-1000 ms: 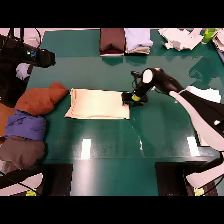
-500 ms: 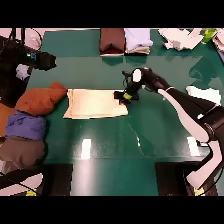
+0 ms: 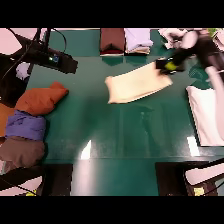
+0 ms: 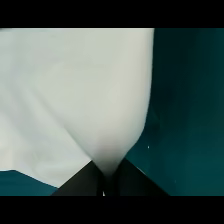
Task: Fold the shirts.
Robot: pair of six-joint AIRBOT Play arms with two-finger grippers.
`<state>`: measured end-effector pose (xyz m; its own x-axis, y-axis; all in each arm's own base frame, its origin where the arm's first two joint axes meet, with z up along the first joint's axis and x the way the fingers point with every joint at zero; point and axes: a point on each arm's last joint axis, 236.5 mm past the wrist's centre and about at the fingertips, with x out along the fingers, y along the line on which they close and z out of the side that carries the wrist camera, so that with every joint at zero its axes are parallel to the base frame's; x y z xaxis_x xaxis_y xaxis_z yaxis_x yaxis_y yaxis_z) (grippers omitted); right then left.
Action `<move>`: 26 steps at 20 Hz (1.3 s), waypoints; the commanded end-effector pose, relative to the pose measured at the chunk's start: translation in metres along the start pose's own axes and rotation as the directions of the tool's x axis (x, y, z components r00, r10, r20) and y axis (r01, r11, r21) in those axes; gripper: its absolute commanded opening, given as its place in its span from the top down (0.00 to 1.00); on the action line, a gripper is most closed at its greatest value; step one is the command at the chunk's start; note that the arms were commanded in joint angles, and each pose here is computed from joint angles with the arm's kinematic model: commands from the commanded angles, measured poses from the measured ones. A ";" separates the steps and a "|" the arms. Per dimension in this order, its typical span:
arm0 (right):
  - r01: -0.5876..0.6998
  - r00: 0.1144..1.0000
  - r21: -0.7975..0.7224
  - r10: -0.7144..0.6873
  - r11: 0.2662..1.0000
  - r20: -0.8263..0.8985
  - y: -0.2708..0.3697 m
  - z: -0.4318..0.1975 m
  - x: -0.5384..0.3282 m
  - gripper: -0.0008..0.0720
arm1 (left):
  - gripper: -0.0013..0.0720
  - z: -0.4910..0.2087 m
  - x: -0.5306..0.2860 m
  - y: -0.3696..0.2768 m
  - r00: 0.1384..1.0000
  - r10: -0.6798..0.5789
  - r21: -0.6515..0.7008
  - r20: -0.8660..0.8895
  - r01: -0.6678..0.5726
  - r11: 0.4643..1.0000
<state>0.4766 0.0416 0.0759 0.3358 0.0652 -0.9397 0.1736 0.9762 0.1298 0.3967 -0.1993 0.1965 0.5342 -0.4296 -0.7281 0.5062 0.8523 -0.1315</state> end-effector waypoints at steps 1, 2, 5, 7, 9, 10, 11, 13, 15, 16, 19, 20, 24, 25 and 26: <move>0.089 0.992 0.196 -0.105 0.977 0.075 -0.117 0.020 -0.047 0.96 | 0.95 0.003 0.002 -0.015 1.000 -0.026 0.020 0.011 0.026 0.999; 0.096 0.989 0.255 -0.121 0.962 0.085 -0.144 0.021 -0.056 0.96 | 0.95 0.003 0.002 -0.015 1.000 -0.025 0.020 0.011 0.025 0.999; 0.133 0.980 0.402 -0.180 0.906 0.082 -0.220 0.011 -0.073 0.96 | 0.95 0.003 0.002 -0.015 1.000 -0.025 0.017 0.012 0.025 1.000; 0.152 0.976 0.462 -0.207 0.874 0.070 -0.253 0.002 -0.080 0.96 | 0.95 0.003 0.002 -0.015 1.000 -0.026 0.012 0.011 0.026 1.000; 0.141 0.976 0.495 -0.204 0.857 0.075 -0.267 -0.001 -0.084 0.96 | 0.95 0.003 0.002 -0.015 1.000 -0.026 0.012 0.012 0.026 1.000; 0.114 0.980 0.504 -0.181 0.856 0.086 -0.267 0.000 -0.085 0.96 | 0.95 0.003 0.002 -0.015 1.000 -0.025 0.011 0.013 0.025 1.000; 0.080 0.981 0.514 -0.159 0.854 0.110 -0.265 0.002 -0.088 0.96 | 0.95 0.003 0.002 -0.015 1.000 -0.026 0.010 0.012 0.026 1.000; 0.026 0.972 0.514 -0.141 0.857 0.187 -0.258 0.015 -0.102 0.96 | 0.95 0.003 0.002 -0.015 1.000 -0.026 0.009 0.011 0.026 1.000; 0.011 0.950 0.507 -0.166 0.862 0.263 -0.256 0.023 -0.126 0.96 | 0.95 0.003 0.002 -0.015 1.000 -0.026 0.009 0.011 0.026 1.000; 0.004 0.939 0.502 -0.175 0.865 0.295 -0.254 0.026 -0.137 0.96 | 0.95 0.003 0.002 -0.015 1.000 -0.026 0.010 0.010 0.026 1.000; -0.004 0.919 0.495 -0.192 0.869 0.345 -0.247 0.024 -0.166 0.96 | 0.95 0.003 0.002 -0.015 1.000 -0.026 0.011 0.010 0.026 1.000; -0.008 0.912 0.491 -0.195 0.871 0.361 -0.244 0.023 -0.174 0.96 | 0.95 0.003 0.002 -0.015 1.000 -0.027 0.012 0.009 0.026 1.000; 0.001 0.912 0.486 -0.201 0.874 0.359 -0.237 0.010 -0.192 0.96 | 0.95 -0.001 0.002 -0.016 1.000 -0.028 0.012 -0.007 0.028 1.000; 0.003 0.914 0.486 -0.199 0.874 0.353 -0.235 0.007 -0.194 0.96 | 0.95 -0.003 0.002 -0.016 0.999 -0.029 0.012 -0.014 0.029 0.999; 0.005 0.917 0.485 -0.198 0.875 0.347 -0.233 0.003 -0.196 0.96 | 0.95 -0.005 0.002 -0.016 0.999 -0.030 0.013 -0.021 0.030 0.999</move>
<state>0.3847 -0.2062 0.2241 0.6015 -0.2081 -0.7713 0.6024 0.7523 0.2669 0.3894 -0.2135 0.1969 0.5173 -0.4526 -0.7263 0.5281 0.8367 -0.1453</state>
